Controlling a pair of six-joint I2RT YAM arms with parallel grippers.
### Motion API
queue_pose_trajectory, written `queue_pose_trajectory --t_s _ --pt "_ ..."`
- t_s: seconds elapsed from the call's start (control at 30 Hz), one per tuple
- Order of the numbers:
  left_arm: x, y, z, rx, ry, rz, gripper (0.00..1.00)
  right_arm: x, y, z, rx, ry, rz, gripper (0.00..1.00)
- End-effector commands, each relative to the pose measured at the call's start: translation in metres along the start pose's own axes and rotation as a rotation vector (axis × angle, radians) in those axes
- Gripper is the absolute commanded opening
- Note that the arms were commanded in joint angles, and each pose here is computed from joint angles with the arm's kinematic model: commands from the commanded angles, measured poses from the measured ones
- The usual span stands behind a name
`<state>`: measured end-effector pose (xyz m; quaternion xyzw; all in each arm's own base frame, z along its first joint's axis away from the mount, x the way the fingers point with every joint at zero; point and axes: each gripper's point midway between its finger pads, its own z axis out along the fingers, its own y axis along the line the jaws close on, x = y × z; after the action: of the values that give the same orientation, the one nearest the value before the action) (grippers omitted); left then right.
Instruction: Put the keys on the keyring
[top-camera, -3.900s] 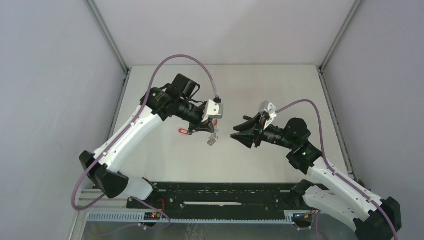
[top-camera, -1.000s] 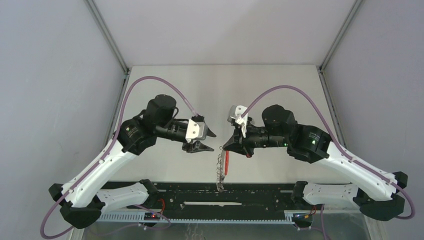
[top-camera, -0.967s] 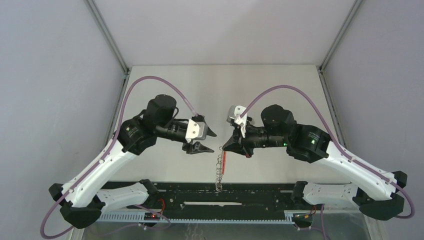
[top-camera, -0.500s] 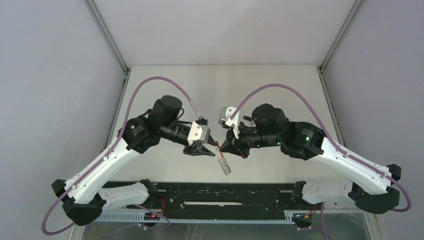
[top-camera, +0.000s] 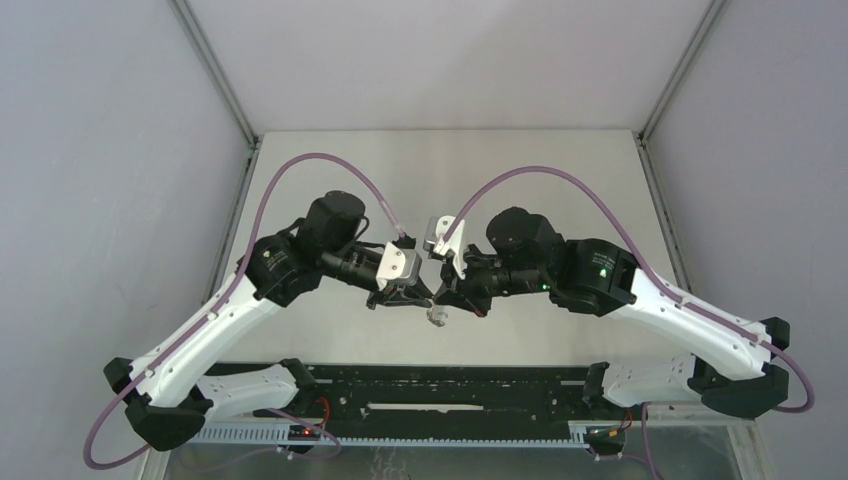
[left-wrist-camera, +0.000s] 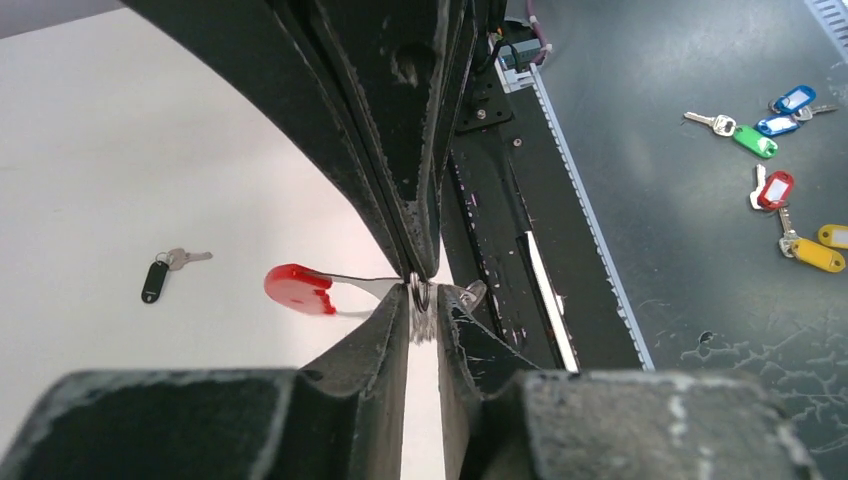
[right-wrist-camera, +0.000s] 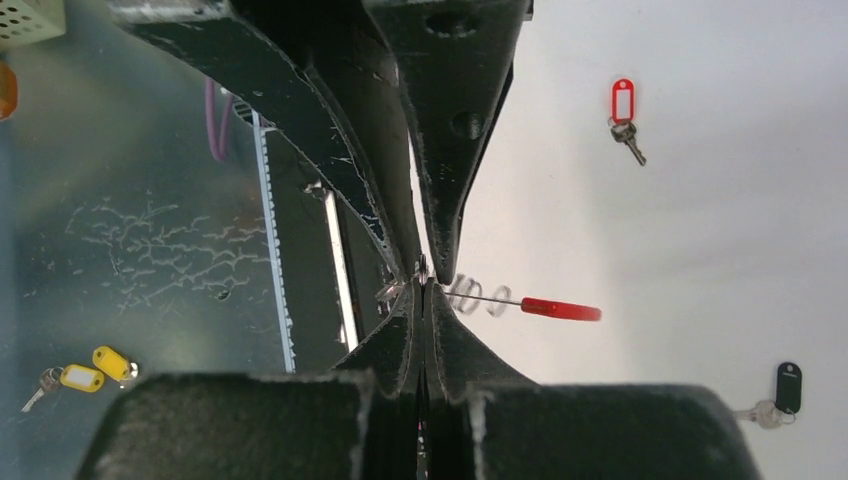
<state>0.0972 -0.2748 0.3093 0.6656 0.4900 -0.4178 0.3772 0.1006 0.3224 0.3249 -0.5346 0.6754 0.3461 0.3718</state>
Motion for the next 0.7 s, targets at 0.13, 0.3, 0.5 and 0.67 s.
queue_pose_trajectory --t_s 0.13,0.3,0.5,0.67 --pt "-0.012 -0.005 -0.002 0.014 -0.038 0.014 0.17 -0.021 0.002 -0.005 0.025 -0.038 -0.042 0.0" --pt "-0.007 -0.002 0.0 0.004 -0.024 0.014 0.11 -0.03 0.005 -0.007 0.019 -0.064 -0.044 0.0" --pt "-0.002 -0.001 -0.001 -0.005 -0.012 0.046 0.0 -0.032 0.009 -0.008 -0.003 -0.081 -0.04 0.0" --pt "0.0 -0.003 -0.003 -0.01 -0.012 0.088 0.0 -0.036 0.013 -0.013 -0.025 -0.114 -0.033 0.0"
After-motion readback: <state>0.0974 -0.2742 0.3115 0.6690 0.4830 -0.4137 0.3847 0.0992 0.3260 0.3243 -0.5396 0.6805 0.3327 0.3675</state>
